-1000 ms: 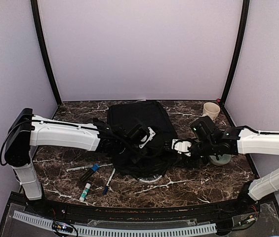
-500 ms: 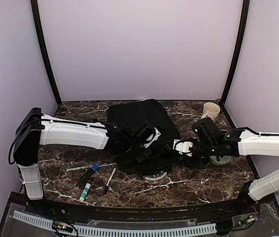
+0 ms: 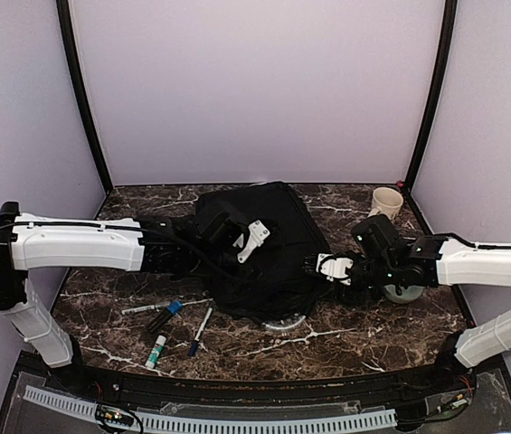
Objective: Pack the student bag
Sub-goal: Place the largest pocket of the bag in the student bag, then pick up the largest pocket of the bag from the student bag.
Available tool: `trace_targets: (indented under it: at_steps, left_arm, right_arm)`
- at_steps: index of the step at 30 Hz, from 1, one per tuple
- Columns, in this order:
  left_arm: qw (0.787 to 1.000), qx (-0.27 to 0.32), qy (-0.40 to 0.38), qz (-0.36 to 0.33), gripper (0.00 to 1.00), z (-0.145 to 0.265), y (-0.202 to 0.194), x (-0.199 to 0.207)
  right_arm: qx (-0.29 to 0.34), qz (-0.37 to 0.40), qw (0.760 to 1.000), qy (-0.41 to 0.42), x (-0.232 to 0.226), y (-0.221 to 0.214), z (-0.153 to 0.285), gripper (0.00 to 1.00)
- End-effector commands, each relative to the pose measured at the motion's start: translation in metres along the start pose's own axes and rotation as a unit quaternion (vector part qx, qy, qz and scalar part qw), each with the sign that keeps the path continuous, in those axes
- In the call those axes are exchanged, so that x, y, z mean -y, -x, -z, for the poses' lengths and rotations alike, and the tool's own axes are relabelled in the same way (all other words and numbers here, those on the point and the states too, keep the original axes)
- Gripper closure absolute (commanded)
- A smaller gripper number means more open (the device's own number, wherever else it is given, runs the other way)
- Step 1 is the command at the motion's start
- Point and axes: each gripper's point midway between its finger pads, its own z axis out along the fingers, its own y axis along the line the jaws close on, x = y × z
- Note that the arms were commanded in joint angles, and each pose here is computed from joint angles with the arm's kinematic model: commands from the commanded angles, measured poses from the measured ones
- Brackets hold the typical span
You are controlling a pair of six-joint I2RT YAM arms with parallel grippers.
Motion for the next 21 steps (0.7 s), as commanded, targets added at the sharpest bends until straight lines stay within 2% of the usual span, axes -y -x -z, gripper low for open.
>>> trace_targets:
  at_steps: [1,12,16,21]
  left_arm:
    - [0.999,0.007,-0.011,0.035,0.36,0.034,-0.012,-0.005]
    - [0.987,-0.050,0.049,0.144,0.25,0.071,-0.089,-0.035]
    - [0.972,-0.088,0.074,0.206,0.26,0.074,-0.122,-0.051]
    - [0.956,-0.123,0.069,0.257,0.34,0.072,-0.153,-0.060]
  right_arm:
    - [0.017,0.002,1.000,-0.019,0.007,0.006,0.005,0.37]
    - [0.020,0.004,1.000,-0.017,0.005,0.006,0.006,0.37]
    - [0.020,0.005,1.000,-0.023,0.007,0.006,0.007,0.37]
    - [0.021,0.006,0.999,-0.025,0.007,0.006,0.007,0.37]
